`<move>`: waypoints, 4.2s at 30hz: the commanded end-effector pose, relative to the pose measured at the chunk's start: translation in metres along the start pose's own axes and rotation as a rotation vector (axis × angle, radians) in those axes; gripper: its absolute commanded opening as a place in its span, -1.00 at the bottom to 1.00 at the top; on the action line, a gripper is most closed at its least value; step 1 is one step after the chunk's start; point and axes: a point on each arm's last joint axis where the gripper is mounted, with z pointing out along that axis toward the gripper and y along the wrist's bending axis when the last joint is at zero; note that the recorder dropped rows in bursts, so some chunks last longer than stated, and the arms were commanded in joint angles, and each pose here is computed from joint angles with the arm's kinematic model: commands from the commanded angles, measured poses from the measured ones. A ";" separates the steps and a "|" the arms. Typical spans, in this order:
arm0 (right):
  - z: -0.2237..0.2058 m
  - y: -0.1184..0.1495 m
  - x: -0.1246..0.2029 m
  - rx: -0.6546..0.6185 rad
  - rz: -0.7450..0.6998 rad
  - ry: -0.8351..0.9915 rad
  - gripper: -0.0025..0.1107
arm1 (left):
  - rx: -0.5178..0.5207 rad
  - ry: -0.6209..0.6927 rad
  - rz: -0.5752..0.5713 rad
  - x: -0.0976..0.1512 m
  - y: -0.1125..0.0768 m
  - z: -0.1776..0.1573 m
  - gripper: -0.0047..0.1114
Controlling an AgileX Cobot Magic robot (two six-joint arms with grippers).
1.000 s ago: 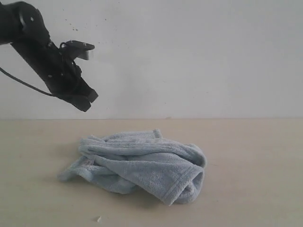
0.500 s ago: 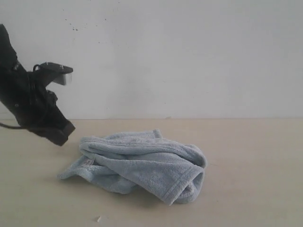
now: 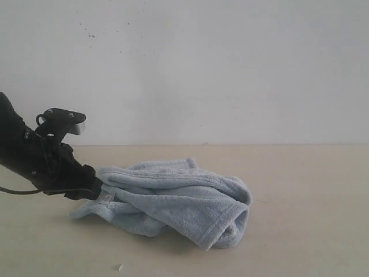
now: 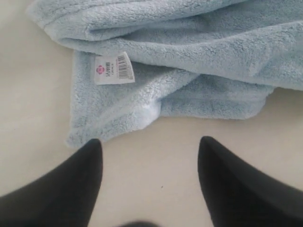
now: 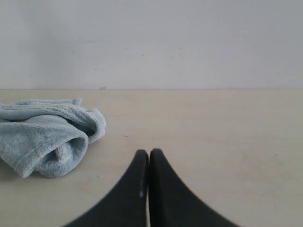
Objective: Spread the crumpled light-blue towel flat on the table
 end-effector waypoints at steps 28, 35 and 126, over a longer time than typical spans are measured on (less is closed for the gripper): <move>0.000 0.000 -0.001 0.002 -0.002 -0.006 -0.96 | -0.064 0.029 -0.031 0.027 0.013 0.077 0.09; 0.000 0.000 -0.001 0.002 -0.002 -0.006 -0.96 | -0.085 0.003 -0.031 0.027 0.016 0.084 0.09; -0.003 0.001 -0.021 -0.071 0.561 -0.228 -0.96 | 0.032 -0.150 0.091 0.050 -0.037 -0.143 -0.85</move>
